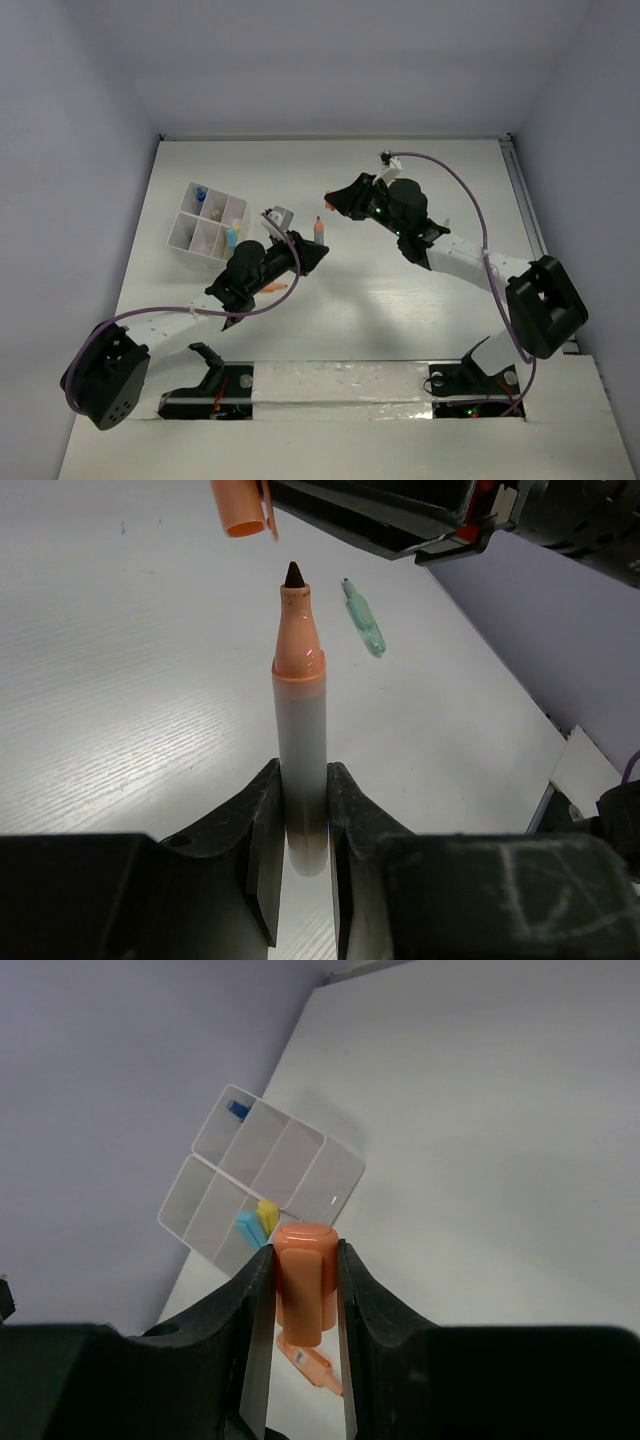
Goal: Sort the stationery into containers
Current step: Close the pen cap on the pen.
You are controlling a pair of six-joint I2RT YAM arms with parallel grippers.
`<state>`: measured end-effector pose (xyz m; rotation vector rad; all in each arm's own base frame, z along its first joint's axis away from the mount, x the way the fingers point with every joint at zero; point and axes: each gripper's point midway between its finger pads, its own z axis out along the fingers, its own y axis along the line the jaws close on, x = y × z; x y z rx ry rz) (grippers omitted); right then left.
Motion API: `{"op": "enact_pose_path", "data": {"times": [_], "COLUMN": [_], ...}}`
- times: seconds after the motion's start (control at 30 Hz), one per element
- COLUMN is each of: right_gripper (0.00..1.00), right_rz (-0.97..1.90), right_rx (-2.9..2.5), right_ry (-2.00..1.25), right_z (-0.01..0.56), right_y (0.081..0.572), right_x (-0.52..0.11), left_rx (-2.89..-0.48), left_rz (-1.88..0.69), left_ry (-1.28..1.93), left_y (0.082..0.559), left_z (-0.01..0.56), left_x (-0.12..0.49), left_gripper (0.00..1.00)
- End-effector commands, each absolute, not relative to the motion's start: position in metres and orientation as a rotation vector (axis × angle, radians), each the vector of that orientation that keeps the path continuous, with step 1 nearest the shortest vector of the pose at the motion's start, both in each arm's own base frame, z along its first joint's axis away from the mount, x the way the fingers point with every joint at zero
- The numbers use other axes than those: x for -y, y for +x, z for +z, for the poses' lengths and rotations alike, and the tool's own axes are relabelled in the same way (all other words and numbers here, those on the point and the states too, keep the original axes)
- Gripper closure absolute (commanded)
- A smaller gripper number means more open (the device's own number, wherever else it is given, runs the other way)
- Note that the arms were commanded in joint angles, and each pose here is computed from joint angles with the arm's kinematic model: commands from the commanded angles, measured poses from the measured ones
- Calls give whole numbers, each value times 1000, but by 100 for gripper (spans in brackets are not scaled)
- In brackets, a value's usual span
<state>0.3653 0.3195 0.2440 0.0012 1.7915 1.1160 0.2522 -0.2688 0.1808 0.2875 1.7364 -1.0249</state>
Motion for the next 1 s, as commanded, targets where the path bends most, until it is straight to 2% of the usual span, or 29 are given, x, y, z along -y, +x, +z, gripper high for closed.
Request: {"op": "enact_pose_path", "data": {"times": [0.0,0.5,0.97], "right_gripper": [96,96,96], "right_rz": [1235,1161,1062], "right_rx": [-1590,-1602,-1668], "right_ry": [1,-41,-90], "right_z": [296,295,271], "right_y": [358,345,331], "right_x": [-338,-348,-354], "left_rx": [-1675,-1707,-1719], "left_rz": [-1015,-979,-938], "left_ry": [293,277,253], "left_y": [256,262,267], "left_z": [195,188,186], "left_x": [269,268,262], "left_gripper": [100,100,100]}}
